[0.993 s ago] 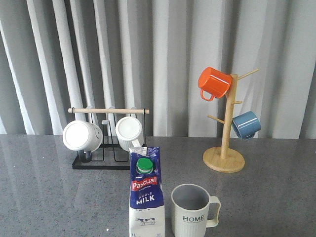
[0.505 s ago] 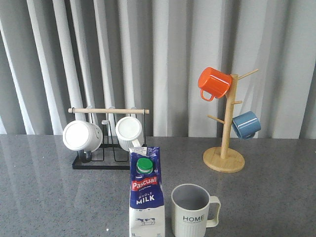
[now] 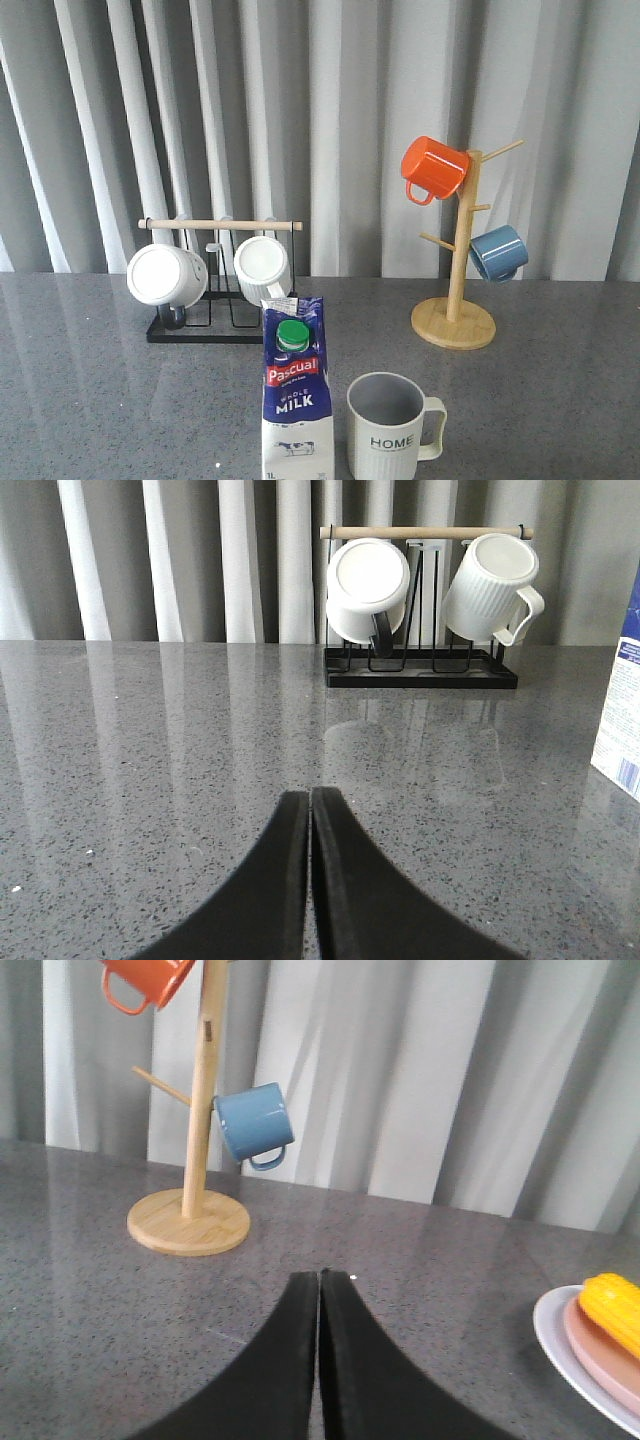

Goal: Place milk next to cup

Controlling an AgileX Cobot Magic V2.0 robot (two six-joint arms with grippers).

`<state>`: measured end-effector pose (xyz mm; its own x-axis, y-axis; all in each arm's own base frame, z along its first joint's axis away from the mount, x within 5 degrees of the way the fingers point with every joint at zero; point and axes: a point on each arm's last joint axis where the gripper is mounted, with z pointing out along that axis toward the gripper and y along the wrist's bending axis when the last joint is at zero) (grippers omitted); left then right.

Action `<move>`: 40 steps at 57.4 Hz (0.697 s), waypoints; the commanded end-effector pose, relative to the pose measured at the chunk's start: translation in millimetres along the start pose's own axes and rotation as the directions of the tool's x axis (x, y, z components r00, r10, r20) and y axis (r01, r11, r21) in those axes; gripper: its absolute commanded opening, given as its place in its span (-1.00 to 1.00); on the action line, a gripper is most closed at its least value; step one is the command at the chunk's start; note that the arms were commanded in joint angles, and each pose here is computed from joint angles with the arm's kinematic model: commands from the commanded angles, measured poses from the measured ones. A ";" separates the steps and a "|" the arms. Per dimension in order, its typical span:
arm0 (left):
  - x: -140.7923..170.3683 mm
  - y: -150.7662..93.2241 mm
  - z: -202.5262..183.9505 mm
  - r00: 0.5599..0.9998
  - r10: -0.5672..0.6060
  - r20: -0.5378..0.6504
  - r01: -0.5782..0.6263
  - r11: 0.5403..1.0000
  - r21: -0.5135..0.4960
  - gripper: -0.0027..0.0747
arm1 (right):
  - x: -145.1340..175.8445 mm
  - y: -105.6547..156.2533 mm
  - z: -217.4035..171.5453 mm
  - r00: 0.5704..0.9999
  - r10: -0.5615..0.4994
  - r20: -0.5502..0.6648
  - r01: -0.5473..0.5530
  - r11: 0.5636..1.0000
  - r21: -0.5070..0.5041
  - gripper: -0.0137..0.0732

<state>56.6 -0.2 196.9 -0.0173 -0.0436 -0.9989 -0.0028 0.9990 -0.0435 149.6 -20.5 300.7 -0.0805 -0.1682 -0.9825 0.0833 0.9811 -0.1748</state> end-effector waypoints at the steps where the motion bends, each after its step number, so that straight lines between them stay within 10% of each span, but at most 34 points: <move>1: -12.5 0.0 -2.0 0.995 -0.011 0.098 0.011 1.000 -0.001 -0.95 | -18.2 -4.5 -19.0 0.995 0.032 0.094 -0.037 0.998 0.044 -0.70; 12: -12.5 0.0 -2.0 0.995 -0.011 0.098 0.011 1.000 -0.001 -0.95 | -18.7 -6.9 -41.8 0.975 0.172 0.141 -0.184 0.980 0.081 -0.70; 40: -12.5 0.0 -2.0 0.995 -0.011 0.098 0.011 1.000 -0.001 -0.95 | 81.3 29.4 -82.2 0.971 0.134 0.200 -0.112 0.986 -0.120 -0.70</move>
<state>56.6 -0.2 196.9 -0.0173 -0.0444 -0.9989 -0.0028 0.9990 -0.0444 68.7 2.8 216.0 0.0552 -0.0763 -0.9956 -0.0326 0.9964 -0.0782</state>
